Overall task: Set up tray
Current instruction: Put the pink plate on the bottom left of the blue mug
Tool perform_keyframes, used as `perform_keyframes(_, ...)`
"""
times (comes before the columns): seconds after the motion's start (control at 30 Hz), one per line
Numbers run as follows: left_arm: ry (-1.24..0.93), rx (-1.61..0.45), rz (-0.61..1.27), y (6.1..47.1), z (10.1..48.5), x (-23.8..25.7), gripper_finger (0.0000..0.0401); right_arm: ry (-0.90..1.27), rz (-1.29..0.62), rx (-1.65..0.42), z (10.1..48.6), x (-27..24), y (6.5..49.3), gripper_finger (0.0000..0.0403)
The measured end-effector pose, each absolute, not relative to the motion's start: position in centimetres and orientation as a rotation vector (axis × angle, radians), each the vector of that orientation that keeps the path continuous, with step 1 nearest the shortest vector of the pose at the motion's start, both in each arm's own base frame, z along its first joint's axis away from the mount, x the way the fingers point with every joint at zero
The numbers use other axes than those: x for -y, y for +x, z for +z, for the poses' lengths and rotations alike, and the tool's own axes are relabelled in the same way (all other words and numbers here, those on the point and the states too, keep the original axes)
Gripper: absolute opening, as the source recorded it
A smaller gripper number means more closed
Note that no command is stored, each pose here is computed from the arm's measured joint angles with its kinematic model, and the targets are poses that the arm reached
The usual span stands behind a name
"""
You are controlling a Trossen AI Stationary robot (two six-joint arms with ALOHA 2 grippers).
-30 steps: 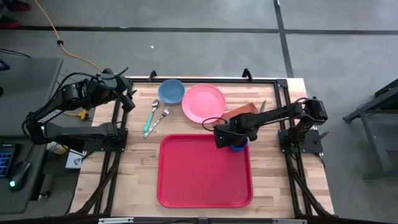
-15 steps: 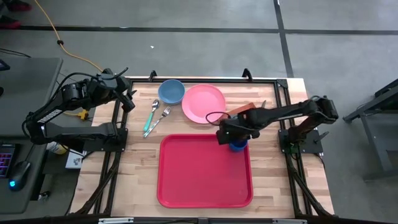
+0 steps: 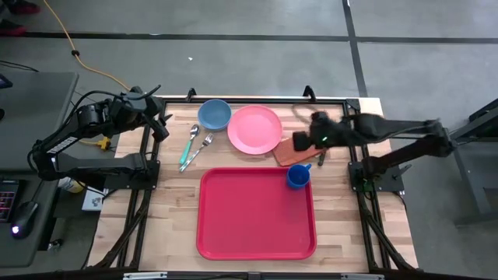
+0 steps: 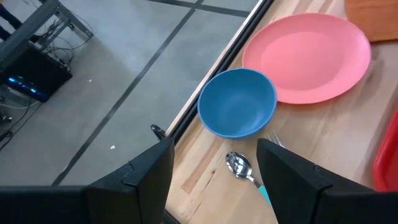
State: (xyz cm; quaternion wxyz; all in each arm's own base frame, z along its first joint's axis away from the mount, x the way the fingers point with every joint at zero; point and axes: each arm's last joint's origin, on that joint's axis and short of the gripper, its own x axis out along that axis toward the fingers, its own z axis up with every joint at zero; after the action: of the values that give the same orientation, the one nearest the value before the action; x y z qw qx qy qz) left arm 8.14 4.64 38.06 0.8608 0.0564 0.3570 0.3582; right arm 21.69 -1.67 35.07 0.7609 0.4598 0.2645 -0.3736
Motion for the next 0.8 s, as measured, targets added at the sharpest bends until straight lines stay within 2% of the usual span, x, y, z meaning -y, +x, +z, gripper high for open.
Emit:
perform_keyframes(0.33, 0.097, -0.737, 0.691, 8.3, 38.1, -4.5, 0.0262, 0.921, -0.93, -0.409, 37.9, 7.3, 15.7, 0.0243)
perform_keyframes(0.53, 0.078, -0.71, 0.636, 8.5, 38.2, -4.4, 0.0262, 0.919, -0.942, -0.438, 37.8, 11.1, 13.6, 0.0243)
perform_keyframes(0.8, 0.056, -0.626, 0.563, 9.0, 38.7, -4.4, 0.0262, 0.954, -0.955, -0.562, 35.5, 16.6, 12.9, 0.0243)
